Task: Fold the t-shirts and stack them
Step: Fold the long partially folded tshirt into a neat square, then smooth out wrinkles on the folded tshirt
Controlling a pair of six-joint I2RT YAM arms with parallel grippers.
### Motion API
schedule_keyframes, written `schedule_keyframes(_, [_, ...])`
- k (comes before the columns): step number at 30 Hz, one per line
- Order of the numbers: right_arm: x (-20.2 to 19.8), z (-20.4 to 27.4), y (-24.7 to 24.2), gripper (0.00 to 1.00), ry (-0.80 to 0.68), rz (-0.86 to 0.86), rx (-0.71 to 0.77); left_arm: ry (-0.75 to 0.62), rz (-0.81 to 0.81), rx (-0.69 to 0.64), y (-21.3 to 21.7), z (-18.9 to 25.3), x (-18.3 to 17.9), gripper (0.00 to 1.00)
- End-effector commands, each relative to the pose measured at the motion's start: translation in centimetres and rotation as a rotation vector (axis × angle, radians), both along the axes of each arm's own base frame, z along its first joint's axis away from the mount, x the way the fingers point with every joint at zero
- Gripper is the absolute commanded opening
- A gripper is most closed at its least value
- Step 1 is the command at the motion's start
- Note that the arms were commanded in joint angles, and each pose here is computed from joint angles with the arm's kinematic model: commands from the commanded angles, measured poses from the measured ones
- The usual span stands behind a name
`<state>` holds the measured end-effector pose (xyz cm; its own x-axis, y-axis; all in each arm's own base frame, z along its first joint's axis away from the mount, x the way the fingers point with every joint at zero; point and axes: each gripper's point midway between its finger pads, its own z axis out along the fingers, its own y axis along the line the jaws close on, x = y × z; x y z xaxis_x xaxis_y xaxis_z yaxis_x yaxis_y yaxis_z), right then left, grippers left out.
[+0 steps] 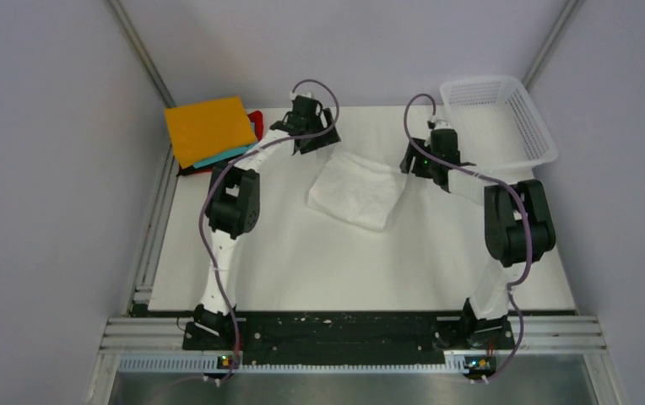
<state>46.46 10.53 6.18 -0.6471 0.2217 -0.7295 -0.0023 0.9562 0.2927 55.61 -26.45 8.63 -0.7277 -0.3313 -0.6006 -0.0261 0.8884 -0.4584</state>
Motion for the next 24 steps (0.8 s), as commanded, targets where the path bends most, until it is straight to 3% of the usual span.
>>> schedule_keyframes(1, [2.3,5.7,-0.3,0.75,-0.131,0.006,-0.014,-0.170,-0.041,-0.038,0.2,8.1,1.4,0.97])
schedule_keyframes(6, [-3.4,8.8,3.1,0.97,-0.162,0.114,0.138,-0.192,-0.097,-0.102,0.3,11.9,-4.2,0.98])
schedule_keyframes(10, [-10.7,10.1,10.0,0.98,-0.178,0.402,0.372,-0.145,-0.227,-0.166,-2.3,9.5,-9.8,0.99])
schedule_keyframes(14, [-15.1,9.3,14.2,0.98,-0.112,0.553,0.488,-0.018,-0.272,-0.195,-3.1,5.4,-12.0,0.99])
schedule_keyframes(20, [-17.0,2.0,13.8,0.98,0.060,0.490,0.497,0.251,-0.213,-0.130,-1.0,-3.7,-14.6,0.99])
schedule_keyframes(24, [-18.6,-3.0,11.8,0.98,0.183,0.394,0.452,0.327,-0.170,-0.123,1.0,-7.0,-16.8,0.99])
